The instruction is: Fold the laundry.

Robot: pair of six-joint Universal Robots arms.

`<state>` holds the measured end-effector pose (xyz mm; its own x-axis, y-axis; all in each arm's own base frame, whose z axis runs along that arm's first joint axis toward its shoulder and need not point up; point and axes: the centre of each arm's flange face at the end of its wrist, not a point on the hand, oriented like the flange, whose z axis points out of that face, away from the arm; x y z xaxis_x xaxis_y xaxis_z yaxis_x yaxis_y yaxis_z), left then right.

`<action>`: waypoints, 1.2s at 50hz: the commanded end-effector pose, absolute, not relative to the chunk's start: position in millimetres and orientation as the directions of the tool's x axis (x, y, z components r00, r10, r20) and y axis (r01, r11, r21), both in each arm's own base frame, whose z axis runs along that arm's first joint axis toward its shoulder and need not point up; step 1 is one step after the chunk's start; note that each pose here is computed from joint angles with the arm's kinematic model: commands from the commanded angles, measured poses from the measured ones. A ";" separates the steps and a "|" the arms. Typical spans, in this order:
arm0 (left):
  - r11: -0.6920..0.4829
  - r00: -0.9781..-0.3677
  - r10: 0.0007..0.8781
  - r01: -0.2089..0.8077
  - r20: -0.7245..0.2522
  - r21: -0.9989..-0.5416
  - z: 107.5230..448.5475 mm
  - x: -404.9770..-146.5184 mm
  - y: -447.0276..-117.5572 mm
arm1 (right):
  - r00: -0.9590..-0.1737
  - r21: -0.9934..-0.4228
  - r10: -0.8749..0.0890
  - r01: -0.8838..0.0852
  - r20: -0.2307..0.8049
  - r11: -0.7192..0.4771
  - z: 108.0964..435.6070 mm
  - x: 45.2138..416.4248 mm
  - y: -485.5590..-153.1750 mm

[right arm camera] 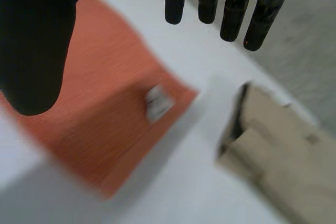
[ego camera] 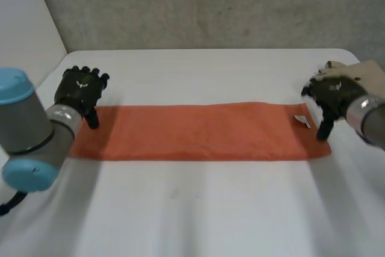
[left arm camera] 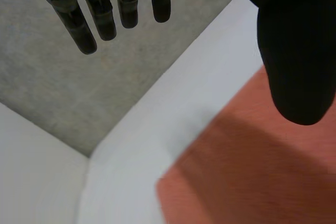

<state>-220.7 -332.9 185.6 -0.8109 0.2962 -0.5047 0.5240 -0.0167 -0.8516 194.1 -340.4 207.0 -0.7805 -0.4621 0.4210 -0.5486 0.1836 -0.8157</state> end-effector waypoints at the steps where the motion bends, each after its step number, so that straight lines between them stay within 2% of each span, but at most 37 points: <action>1: 0.057 -0.850 0.365 0.427 -0.379 -0.902 176.8 -209.9 -299.4 | -0.785 -0.804 -0.520 -0.527 0.336 0.276 161.1 173.8 -315.3; 10: 0.046 -0.854 0.357 0.421 -0.379 -0.906 172.9 -209.0 -300.4 | -0.806 -0.830 -0.459 -0.512 0.374 0.223 137.9 159.9 -327.8; 19: 0.051 -0.855 0.354 0.422 -0.379 -0.905 171.6 -208.3 -300.7 | -0.801 -0.829 -0.477 -0.510 0.362 0.228 119.8 161.4 -333.5; 38: 0.052 -0.855 0.356 0.421 -0.377 -0.905 171.2 -208.7 -300.0 | -0.802 -0.839 -0.463 -0.508 0.377 0.197 124.3 159.9 -341.7; 46: 0.054 -0.856 0.353 0.422 -0.378 -0.905 171.4 -208.1 -298.9 | -0.838 -0.814 -0.371 -0.512 0.401 0.275 124.6 114.5 -348.1; 50: 0.060 -0.855 0.356 0.423 -0.376 -0.904 170.3 -207.1 -295.7 | -0.838 -0.792 -0.277 -0.539 0.470 0.287 140.2 72.6 -354.5; 51: 0.061 -0.855 0.356 0.423 -0.376 -0.904 169.9 -207.0 -295.4 | -0.829 -0.773 -0.237 -0.559 0.507 0.299 144.6 51.6 -357.2; 55: 0.060 -0.855 0.356 0.423 -0.376 -0.904 170.7 -206.8 -294.7 | -0.774 -0.708 -0.175 -0.629 0.608 0.321 151.6 14.2 -363.4; 57: 0.057 -0.856 0.355 0.422 -0.377 -0.905 171.7 -206.8 -294.6 | -0.752 -0.689 -0.177 -0.655 0.635 0.311 155.0 13.2 -364.0; 60: 0.054 -0.856 0.352 0.422 -0.378 -0.905 173.3 -206.6 -294.2 | -0.722 -0.685 -0.192 -0.691 0.664 0.230 171.5 34.0 -364.8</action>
<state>-206.9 -294.9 170.9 -0.8555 0.3553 -0.3766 0.4227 0.0592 -0.9043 29.1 -361.6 151.6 -0.7874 -0.1986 0.5836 -0.6157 0.3019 -0.7279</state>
